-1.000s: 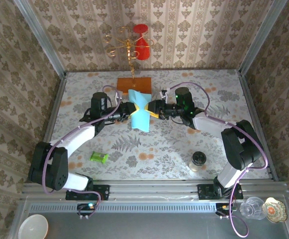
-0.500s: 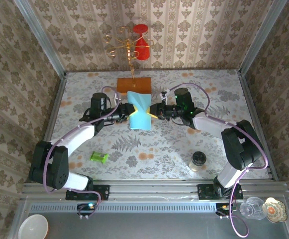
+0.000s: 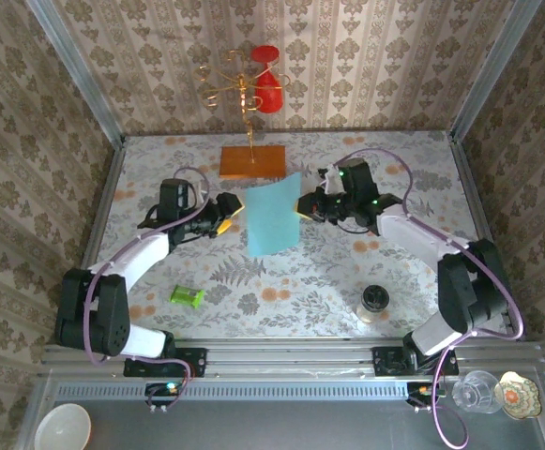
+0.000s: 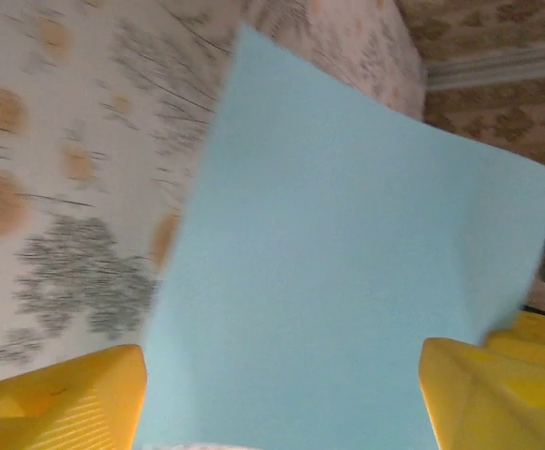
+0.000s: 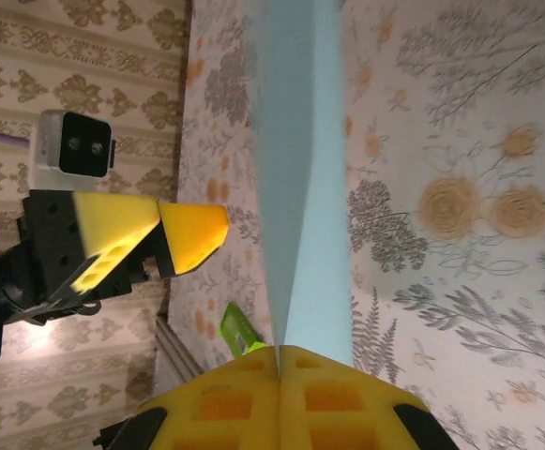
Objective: Fold a paper plane with a square sheet of paper (pick it up from the middle)
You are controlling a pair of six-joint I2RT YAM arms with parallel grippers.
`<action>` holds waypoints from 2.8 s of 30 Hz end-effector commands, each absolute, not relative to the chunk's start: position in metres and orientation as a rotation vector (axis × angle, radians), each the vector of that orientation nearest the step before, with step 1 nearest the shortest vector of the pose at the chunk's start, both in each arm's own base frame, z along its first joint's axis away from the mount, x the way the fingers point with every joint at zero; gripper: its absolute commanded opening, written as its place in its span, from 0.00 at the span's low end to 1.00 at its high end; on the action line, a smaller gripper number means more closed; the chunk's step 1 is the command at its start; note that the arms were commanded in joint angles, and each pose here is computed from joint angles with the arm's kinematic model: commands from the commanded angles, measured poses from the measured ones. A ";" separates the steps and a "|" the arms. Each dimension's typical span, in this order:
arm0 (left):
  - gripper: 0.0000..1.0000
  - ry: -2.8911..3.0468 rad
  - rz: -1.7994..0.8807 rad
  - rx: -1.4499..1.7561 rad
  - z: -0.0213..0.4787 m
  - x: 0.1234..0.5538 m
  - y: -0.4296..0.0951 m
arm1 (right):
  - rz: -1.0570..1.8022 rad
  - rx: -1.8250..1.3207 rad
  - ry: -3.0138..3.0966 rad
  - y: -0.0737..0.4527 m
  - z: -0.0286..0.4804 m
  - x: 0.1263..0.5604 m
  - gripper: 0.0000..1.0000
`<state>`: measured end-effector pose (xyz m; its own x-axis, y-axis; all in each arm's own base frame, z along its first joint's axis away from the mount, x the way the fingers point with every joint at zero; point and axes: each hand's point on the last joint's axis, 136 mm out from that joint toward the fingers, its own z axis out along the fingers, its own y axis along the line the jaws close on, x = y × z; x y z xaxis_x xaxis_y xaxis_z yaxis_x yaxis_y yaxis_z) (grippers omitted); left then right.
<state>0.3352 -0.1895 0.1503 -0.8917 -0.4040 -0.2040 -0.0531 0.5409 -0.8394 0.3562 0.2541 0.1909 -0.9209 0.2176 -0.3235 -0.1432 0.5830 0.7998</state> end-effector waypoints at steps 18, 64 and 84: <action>0.97 2.479 -1.111 -0.389 0.115 0.306 -0.165 | 1.416 0.061 2.486 0.328 0.150 0.356 0.00; 0.43 2.970 -0.720 0.075 0.021 0.269 -0.264 | 1.150 0.294 2.740 0.280 0.034 0.323 0.11; 0.36 3.069 -0.550 0.287 -0.019 0.245 -0.253 | 0.823 0.357 2.681 0.223 0.059 0.321 0.22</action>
<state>0.2734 -0.2679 0.0199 -0.9854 0.0905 -0.1442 0.1457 0.8865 -0.4392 0.3227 0.2341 0.0602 -0.9248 0.3220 -0.2025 0.1343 0.7745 0.6182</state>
